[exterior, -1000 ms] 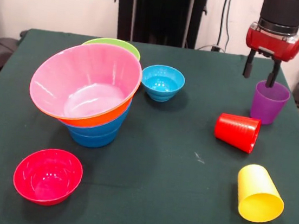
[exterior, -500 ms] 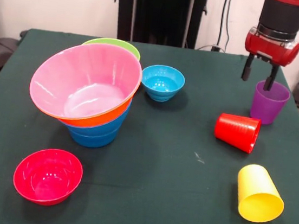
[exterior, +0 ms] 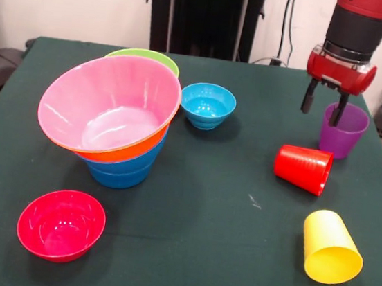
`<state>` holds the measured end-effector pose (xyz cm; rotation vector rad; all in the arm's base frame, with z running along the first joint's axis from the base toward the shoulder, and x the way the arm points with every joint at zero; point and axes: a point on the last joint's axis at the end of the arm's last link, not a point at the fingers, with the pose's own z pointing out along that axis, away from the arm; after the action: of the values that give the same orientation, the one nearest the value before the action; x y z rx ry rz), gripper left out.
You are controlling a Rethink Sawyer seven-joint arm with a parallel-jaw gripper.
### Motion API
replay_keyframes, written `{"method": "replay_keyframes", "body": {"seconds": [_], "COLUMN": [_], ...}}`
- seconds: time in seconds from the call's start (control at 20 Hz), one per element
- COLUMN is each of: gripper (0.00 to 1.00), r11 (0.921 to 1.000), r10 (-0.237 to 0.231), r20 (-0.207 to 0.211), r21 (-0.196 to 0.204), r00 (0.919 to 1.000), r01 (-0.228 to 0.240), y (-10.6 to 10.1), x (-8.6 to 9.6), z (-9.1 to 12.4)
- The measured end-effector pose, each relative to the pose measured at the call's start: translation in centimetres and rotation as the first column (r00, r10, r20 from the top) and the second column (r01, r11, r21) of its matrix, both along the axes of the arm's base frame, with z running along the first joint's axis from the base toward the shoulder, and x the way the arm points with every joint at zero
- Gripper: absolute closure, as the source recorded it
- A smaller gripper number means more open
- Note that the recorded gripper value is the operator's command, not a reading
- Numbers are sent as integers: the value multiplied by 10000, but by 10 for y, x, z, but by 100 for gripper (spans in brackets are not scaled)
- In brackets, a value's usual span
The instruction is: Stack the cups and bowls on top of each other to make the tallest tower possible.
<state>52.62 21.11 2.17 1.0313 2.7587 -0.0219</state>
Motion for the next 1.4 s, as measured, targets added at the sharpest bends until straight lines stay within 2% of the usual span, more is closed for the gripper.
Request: {"method": "replay_keyframes", "body": {"seconds": [0.2,0.8,1.05,1.2,1.4], "gripper": [0,0,0,0,0], "r11": [9998,9996,9995,9969,9926], "r10": [6,-110,-313,-616,-805], "r20": [204,181,171,271,453], "r21": [-192,-262,10,517,944], "r00": [9998,9998,9994,9977,9957], "r01": [-2,114,312,601,760], "y": [-1,-7,-10,-12,-12], "x": [3,3,9,21,32], "z": [-4,-5,-4,6,23]}}
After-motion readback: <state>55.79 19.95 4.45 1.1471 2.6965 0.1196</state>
